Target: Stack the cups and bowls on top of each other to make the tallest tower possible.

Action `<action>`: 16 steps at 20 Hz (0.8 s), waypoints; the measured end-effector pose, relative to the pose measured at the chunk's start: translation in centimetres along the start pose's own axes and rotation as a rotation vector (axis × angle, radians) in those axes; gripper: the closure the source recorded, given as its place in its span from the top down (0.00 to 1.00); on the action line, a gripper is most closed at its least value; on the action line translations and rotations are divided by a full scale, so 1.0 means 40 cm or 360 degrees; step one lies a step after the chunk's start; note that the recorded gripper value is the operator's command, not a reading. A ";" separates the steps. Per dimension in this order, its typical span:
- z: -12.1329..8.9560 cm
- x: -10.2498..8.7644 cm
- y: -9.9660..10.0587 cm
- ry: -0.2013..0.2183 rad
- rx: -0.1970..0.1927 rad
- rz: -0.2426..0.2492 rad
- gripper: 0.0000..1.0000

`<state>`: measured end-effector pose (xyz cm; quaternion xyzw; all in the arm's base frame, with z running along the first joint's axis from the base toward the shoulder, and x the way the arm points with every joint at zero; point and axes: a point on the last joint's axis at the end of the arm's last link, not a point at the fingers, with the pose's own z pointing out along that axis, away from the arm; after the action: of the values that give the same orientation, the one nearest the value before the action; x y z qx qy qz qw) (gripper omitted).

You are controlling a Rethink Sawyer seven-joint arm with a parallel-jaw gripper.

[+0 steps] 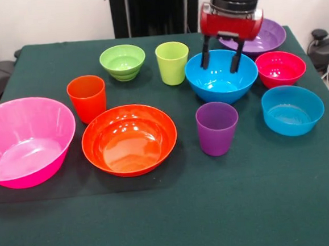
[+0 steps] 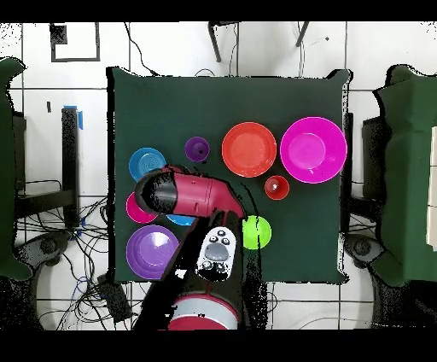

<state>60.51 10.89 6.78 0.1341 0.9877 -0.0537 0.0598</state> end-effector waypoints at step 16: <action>-0.052 -0.086 0.096 -0.0121 0.0035 0.0077 1.00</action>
<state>64.64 13.94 8.95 0.1566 0.9805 -0.0681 0.0970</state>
